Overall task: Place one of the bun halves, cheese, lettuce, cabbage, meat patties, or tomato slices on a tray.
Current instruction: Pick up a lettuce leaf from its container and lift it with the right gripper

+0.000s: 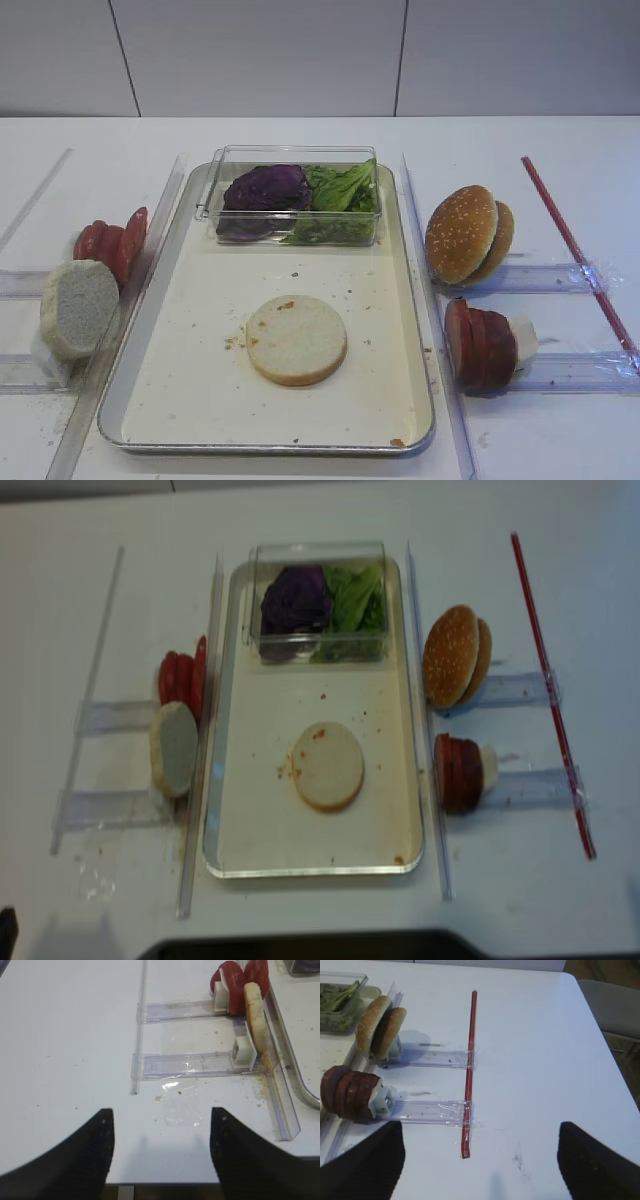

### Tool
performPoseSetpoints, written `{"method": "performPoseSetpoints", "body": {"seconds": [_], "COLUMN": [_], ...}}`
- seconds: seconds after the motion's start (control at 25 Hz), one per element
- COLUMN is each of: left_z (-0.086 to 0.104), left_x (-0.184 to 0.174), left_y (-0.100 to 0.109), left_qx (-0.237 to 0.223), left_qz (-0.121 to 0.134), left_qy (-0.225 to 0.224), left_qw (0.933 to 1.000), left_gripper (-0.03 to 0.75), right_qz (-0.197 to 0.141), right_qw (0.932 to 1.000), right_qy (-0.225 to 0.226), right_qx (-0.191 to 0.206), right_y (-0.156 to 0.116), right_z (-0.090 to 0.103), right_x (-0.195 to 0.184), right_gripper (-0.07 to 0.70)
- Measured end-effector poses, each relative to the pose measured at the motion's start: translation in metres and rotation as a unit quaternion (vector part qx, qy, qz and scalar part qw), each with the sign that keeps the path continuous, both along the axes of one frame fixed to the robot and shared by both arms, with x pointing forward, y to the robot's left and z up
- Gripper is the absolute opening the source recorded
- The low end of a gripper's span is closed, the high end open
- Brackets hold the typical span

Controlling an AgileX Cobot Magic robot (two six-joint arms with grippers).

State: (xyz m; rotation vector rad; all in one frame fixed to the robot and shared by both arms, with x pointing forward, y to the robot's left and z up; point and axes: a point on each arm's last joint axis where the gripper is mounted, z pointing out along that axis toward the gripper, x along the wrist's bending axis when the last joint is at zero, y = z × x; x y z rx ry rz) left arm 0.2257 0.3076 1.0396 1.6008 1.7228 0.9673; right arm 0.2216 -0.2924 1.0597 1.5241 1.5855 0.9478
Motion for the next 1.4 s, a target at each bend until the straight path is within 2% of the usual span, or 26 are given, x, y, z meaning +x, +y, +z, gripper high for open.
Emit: {"method": "performPoseSetpoints", "body": {"seconds": [0.4, 0.6, 0.72, 0.92, 1.12, 1.24, 1.4], "left_z": [-0.001, 0.000, 0.000, 0.000, 0.000, 0.000, 0.000], "left_x": [0.000, 0.001, 0.001, 0.001, 0.001, 0.001, 0.001], "left_y": [0.001, 0.000, -0.001, -0.001, -0.001, -0.001, -0.001], "left_qx": [0.003, -0.002, -0.005, -0.005, -0.005, -0.005, -0.005], "left_qz": [0.002, -0.002, -0.004, -0.004, -0.004, -0.004, -0.004], "left_qy": [0.001, -0.005, -0.005, -0.005, -0.005, -0.005, -0.005], "left_qw": [1.0000, 1.0000, 1.0000, 1.0000, 1.0000, 1.0000, 1.0000], "left_gripper": [0.386, 0.386, 0.386, 0.386, 0.386, 0.386, 0.386], "right_qz": [0.004, 0.012, 0.025, 0.056, 0.092, 0.110, 0.130], "right_qw": [0.9998, 0.9993, 0.9975, 0.9908, 0.9812, 0.9745, 0.9689], "right_qy": [0.020, 0.034, 0.066, 0.122, 0.159, 0.176, 0.186], "right_qx": [0.003, 0.005, 0.004, 0.014, 0.059, 0.086, 0.099], "right_y": [0.000, 0.001, 0.001, 0.004, 0.015, 0.021, 0.027], "right_z": [0.034, 0.045, 0.052, 0.066, 0.086, 0.097, 0.110], "right_x": [0.012, 0.015, 0.020, 0.041, 0.069, 0.088, 0.108], "right_gripper": [0.624, 0.624, 0.624, 0.624, 0.624, 0.624, 0.624]}}
